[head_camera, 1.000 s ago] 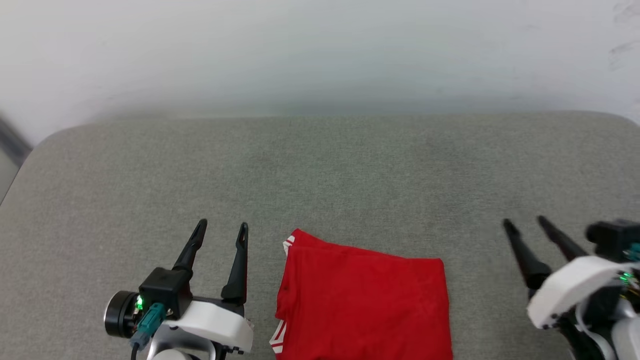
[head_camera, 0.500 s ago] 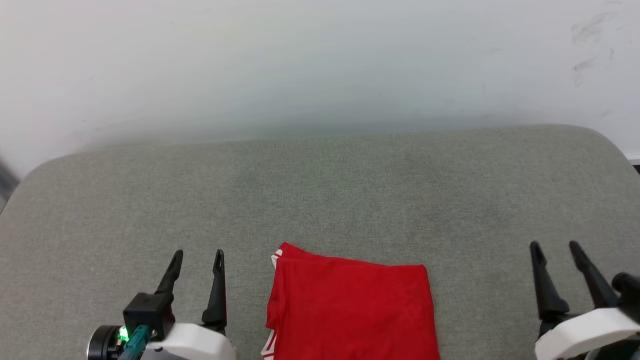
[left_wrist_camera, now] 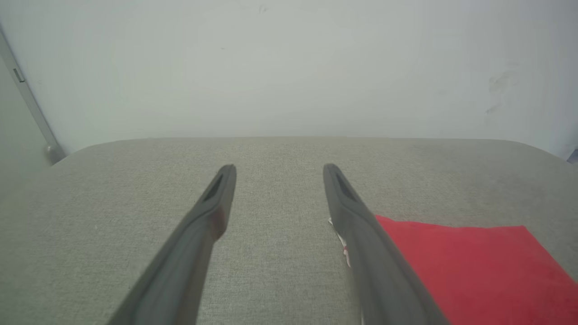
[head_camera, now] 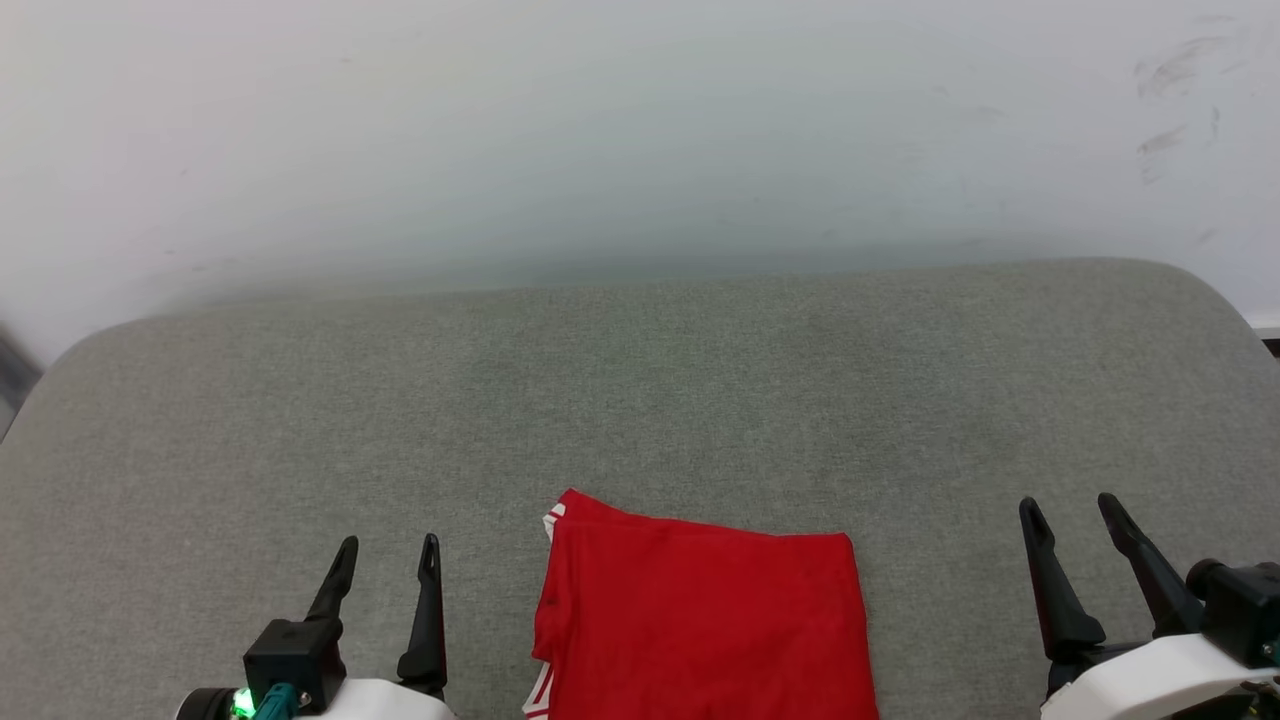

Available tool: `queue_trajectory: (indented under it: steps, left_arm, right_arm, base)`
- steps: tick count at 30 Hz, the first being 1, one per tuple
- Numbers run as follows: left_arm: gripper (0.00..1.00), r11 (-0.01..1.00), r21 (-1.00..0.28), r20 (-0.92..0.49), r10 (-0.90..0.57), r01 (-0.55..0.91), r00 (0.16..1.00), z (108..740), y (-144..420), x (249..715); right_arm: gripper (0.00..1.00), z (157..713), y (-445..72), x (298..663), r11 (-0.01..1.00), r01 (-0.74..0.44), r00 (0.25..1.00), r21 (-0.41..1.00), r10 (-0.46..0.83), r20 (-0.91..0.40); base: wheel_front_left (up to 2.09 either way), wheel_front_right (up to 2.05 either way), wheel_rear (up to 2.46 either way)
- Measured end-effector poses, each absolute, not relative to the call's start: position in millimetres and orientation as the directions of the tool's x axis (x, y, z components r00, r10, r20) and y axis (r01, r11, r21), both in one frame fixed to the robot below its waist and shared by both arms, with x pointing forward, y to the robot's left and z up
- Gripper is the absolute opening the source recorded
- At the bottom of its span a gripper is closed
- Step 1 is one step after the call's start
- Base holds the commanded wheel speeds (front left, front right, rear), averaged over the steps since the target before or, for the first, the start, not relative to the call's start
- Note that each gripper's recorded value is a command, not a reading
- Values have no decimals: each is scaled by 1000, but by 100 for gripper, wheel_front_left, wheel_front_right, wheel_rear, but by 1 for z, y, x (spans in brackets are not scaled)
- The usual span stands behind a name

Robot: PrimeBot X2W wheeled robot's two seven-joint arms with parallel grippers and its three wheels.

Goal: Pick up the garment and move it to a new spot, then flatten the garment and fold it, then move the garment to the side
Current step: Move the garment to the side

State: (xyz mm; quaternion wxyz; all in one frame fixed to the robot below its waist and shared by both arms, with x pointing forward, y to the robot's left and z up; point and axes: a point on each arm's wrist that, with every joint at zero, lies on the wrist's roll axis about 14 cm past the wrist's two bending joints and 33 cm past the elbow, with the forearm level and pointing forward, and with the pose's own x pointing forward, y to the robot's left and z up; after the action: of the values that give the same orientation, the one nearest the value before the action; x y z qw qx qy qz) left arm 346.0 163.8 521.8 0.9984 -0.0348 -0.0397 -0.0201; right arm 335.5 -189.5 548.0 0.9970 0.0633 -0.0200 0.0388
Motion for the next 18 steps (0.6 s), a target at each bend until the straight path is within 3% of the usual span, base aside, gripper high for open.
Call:
queue_trajectory:
  steps: [11, 18]
  left_arm:
    - [100, 997, -72, 93, -18, 25, 996, 523, 168, 347]
    - [100, 997, -82, 124, 11, -1, 992, 531, 175, 348]
  right_arm:
    - [100, 546, -195, 339, 988, -66, 998, 137, 65, 17]
    - [100, 497, -203, 344, 949, -55, 972, 311, 123, -202]
  base:
    - [0, 0, 0]
    - [0, 0, 0]
